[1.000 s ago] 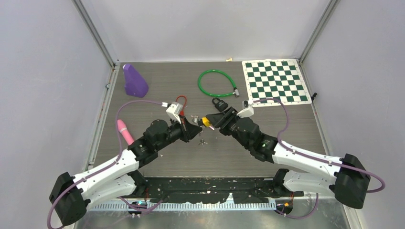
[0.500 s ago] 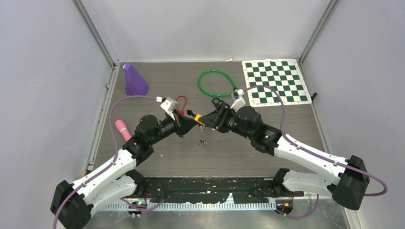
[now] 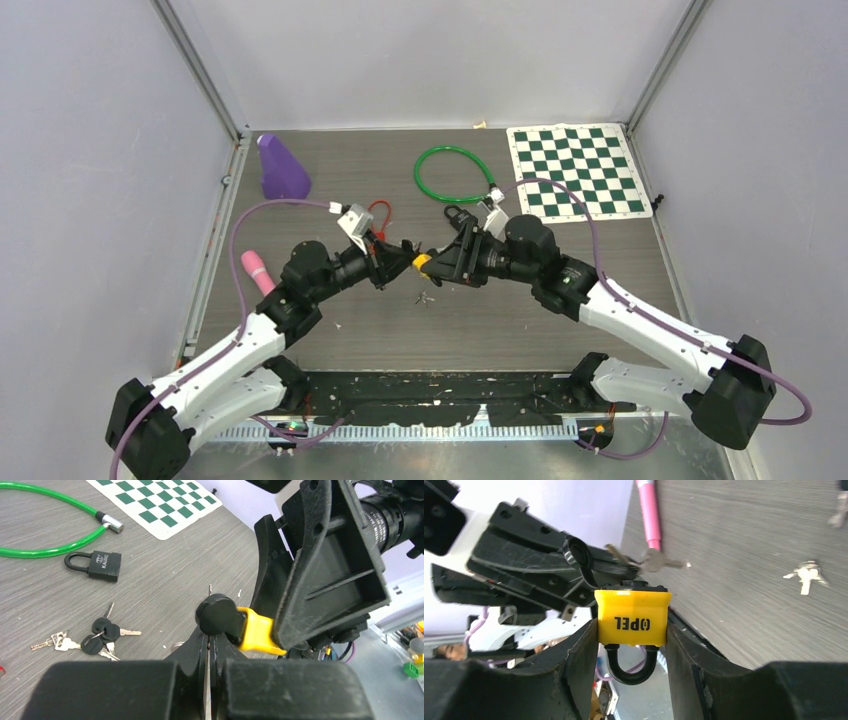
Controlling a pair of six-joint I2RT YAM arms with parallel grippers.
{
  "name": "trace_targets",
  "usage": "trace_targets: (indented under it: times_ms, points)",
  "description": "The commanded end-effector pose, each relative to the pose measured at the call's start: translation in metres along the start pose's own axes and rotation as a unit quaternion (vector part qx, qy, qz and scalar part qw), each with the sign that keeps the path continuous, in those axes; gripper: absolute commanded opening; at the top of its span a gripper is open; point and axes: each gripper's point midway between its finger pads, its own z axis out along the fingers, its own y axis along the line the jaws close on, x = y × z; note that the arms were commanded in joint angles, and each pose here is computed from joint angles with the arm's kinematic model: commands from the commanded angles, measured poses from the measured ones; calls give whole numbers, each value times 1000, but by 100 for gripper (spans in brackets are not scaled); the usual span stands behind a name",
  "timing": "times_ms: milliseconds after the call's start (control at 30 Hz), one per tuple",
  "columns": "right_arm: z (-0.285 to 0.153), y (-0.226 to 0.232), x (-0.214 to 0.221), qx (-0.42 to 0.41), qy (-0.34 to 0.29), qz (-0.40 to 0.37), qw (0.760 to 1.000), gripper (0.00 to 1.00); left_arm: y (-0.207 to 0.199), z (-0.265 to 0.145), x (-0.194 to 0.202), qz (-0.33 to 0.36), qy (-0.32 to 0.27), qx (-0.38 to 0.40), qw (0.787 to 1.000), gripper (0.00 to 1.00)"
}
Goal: Unlock with the key
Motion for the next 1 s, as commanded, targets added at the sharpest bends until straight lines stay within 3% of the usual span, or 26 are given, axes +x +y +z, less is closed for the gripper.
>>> trace_targets:
  times_ms: [0, 100, 200, 367, 467, 600, 800, 967]
  points:
    - [-14, -19, -23, 45, -39, -23, 998, 5, -7, 4, -24, -26, -20, -12, 999, 0]
    - [-18, -53, -28, 112, -36, -49, 992, 5, 30, -5, 6, -80, 42, -116, 989, 0]
    - [-26, -85, -19, 196, 0, -54, 979, 5, 62, -30, 30, -115, 97, -223, 963, 0]
    - [-31, -142, 7, 308, 82, -49, 947, 5, 88, -82, 26, -92, 113, -340, 929, 0]
    - [-31, -162, 27, 337, 134, -24, 932, 5, 85, -106, 6, -51, 101, -361, 926, 0]
    - [-34, -195, 44, 409, 195, -1, 891, 5, 72, -131, -18, 5, 85, -357, 930, 0]
    - [-35, -213, 33, 486, 242, -16, 839, 6, 75, -157, -38, 85, 74, -379, 919, 0]
    - [-23, -219, 26, 495, 249, 0, 832, 34, 85, -159, -29, 106, 81, -388, 912, 0]
